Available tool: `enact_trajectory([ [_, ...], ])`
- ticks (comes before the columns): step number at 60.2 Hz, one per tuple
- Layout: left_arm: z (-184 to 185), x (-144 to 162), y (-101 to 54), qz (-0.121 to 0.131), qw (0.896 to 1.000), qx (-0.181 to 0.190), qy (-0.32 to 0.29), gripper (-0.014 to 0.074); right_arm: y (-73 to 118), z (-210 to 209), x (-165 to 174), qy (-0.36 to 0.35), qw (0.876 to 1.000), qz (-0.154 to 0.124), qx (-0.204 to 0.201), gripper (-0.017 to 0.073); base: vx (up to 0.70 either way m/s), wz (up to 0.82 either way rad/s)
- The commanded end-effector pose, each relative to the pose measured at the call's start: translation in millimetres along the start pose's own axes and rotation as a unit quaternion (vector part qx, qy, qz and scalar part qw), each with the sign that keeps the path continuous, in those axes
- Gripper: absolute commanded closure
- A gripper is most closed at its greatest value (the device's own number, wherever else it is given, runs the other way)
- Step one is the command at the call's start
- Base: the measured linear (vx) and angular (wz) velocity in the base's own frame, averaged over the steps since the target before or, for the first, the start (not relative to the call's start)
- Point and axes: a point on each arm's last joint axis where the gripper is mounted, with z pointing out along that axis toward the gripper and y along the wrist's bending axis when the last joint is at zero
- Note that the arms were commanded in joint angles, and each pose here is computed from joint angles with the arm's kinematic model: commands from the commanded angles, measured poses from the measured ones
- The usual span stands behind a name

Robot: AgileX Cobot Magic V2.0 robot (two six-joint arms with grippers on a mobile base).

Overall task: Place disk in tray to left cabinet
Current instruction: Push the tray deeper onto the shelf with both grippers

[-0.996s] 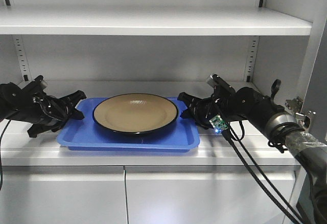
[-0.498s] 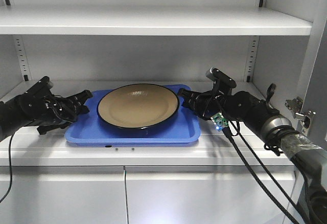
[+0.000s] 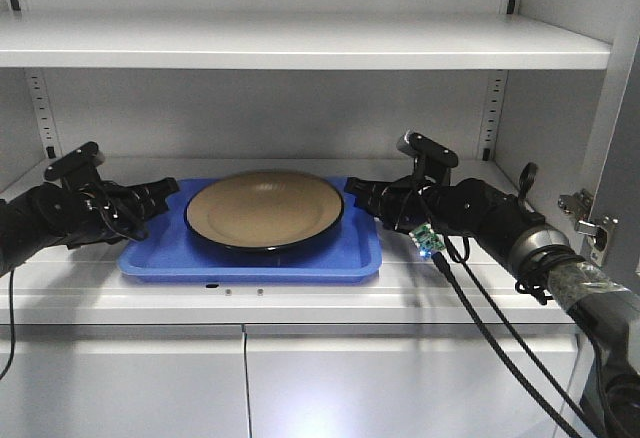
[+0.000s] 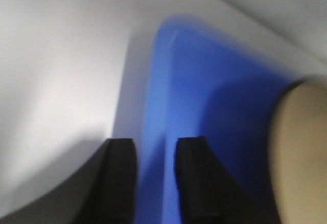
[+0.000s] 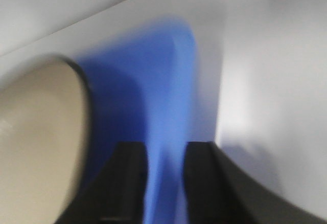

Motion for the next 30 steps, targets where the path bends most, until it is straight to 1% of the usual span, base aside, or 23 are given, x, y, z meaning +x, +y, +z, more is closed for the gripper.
enact_trajectory([
  [1,-30.9,-40.1,-22.4,0.001,0.996,0.026,-0.090,0.0167,25.5,-37.2,-48.5,-0.097,0.995,-0.025,-0.020,0.0177,0.00,0.00],
  [4,-30.9,-40.2,-22.4,0.001,0.996,0.026,-0.091,0.0151,25.3,-37.2,-48.8,-0.099,0.995,-0.029,-0.019,0.0149,0.00,0.00],
  [9,-30.9,-40.2,-22.4,0.002,0.996,0.026,-0.091,0.0140,24.9,-37.4,-49.9,-0.104,0.994,-0.036,-0.016,0.0128,0.00,0.00],
  [13,-31.1,-41.1,-22.2,0.007,0.995,0.025,-0.096,0.0140,25.0,-37.8,-51.6,-0.114,0.993,-0.036,-0.016,0.0127,0.00,0.00],
  [18,-32.0,-44.2,-22.0,0.019,0.993,0.021,-0.112,0.0141,25.1,-38.4,-54.0,-0.127,0.991,-0.036,-0.016,0.0127,0.00,0.00],
  [23,-34.5,-47.8,-23.3,0.018,0.992,0.023,-0.126,0.0141,25.2,-39.2,-56.7,-0.143,0.989,-0.035,-0.016,0.0127,0.00,0.00],
  [30,-39.3,-50.3,-26.4,0.023,0.992,0.025,-0.125,0.0141,25.2,-39.2,-56.9,-0.144,0.989,-0.035,-0.016,0.0127,0.00,0.00],
])
